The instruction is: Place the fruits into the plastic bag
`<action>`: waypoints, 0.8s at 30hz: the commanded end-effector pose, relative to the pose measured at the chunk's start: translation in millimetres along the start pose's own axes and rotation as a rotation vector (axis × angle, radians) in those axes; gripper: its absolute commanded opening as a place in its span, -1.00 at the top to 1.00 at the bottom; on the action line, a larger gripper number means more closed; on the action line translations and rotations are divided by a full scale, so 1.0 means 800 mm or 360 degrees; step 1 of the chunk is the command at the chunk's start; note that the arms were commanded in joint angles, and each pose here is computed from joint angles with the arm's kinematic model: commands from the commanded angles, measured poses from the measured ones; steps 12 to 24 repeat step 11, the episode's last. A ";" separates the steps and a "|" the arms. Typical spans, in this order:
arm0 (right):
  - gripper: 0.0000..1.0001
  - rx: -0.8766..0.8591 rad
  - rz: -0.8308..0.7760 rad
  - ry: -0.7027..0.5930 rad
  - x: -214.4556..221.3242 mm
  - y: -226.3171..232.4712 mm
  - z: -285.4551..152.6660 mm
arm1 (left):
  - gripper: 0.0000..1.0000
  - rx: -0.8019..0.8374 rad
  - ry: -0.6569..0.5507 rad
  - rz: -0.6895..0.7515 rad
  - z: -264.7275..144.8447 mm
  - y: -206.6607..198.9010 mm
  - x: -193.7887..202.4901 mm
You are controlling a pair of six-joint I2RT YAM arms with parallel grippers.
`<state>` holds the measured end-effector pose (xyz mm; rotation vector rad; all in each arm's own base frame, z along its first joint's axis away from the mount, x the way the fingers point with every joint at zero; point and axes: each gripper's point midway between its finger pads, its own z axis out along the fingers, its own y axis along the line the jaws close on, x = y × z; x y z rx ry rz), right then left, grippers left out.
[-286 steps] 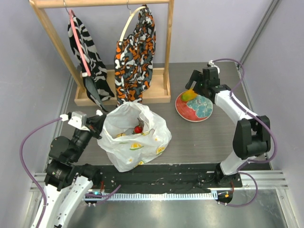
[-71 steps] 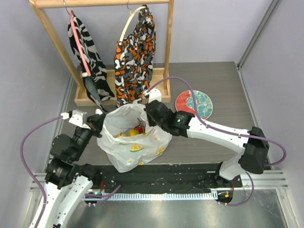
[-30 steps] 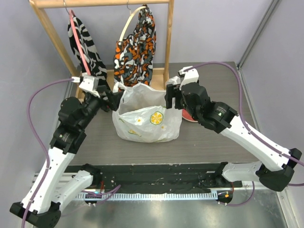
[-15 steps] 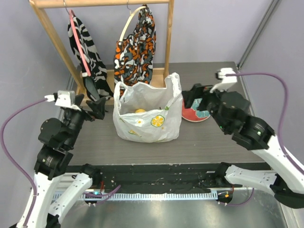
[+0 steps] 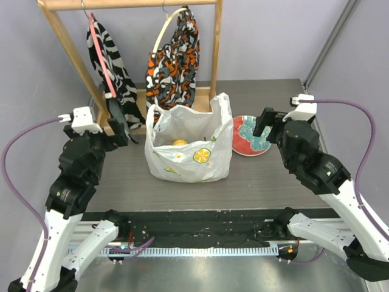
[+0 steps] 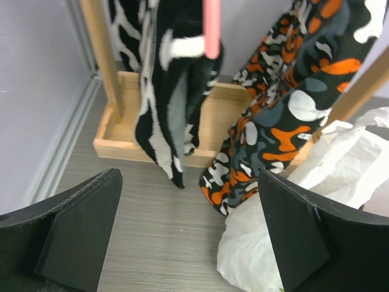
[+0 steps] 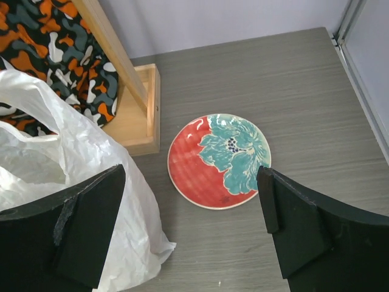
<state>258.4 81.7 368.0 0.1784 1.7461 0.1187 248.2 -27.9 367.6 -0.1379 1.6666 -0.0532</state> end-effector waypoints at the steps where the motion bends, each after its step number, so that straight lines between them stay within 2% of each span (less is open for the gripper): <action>1: -0.99 -0.0006 0.0071 -0.0028 -0.006 -0.003 -0.004 | -0.99 -0.0177 -0.0071 -0.0079 -0.017 0.029 -0.018; 8: -1.00 -0.0013 0.0090 -0.0026 -0.006 -0.002 -0.005 | -0.99 -0.0287 -0.0054 -0.0064 -0.015 0.044 -0.011; 24: -0.99 -0.0012 0.0100 -0.0032 -0.007 -0.003 -0.006 | -0.99 -0.0252 -0.0056 -0.0064 -0.016 0.040 -0.010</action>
